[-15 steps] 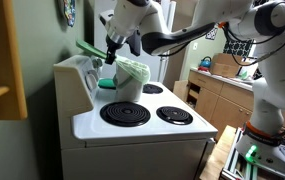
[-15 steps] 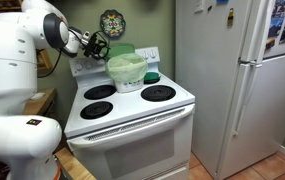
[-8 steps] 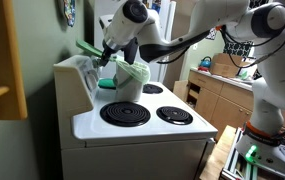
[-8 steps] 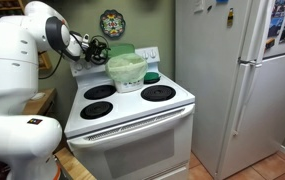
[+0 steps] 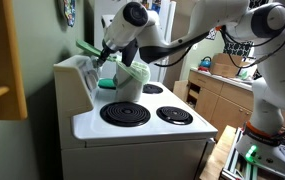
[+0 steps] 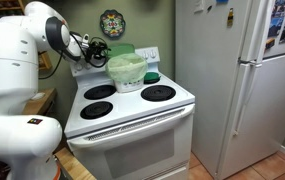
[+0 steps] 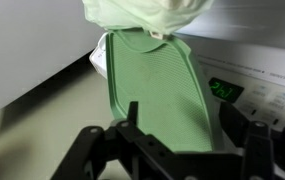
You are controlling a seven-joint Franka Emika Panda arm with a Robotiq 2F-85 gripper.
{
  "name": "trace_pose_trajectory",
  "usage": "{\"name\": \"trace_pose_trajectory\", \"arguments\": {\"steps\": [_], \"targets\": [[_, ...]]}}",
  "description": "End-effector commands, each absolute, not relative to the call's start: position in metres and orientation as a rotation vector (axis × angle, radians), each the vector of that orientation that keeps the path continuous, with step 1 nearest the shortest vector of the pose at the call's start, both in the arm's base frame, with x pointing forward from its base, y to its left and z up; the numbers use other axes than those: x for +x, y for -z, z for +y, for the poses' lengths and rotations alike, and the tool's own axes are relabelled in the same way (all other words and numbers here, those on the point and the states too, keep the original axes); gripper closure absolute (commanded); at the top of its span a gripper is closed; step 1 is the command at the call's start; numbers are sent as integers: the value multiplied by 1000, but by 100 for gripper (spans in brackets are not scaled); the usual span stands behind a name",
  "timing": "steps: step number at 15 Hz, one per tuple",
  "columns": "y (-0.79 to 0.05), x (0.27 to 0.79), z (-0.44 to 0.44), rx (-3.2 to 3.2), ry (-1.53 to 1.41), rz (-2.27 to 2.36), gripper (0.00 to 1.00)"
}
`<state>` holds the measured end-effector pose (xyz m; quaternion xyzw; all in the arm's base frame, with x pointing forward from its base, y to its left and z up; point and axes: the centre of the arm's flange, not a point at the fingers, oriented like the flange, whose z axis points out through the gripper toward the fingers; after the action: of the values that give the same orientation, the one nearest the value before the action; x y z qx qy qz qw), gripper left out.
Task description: Close the white and green bin.
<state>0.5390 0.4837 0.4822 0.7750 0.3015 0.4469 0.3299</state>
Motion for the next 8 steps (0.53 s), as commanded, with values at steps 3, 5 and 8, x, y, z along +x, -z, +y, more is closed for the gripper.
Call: {"name": "trace_pose_trajectory", "arguments": {"steps": [3, 5, 8], "targets": [[-474, 531, 479, 2035, -1207, 757, 20], [-475, 530, 479, 2044, -1215, 743, 38], [-476, 531, 476, 2059, -1222, 722, 60]]}}
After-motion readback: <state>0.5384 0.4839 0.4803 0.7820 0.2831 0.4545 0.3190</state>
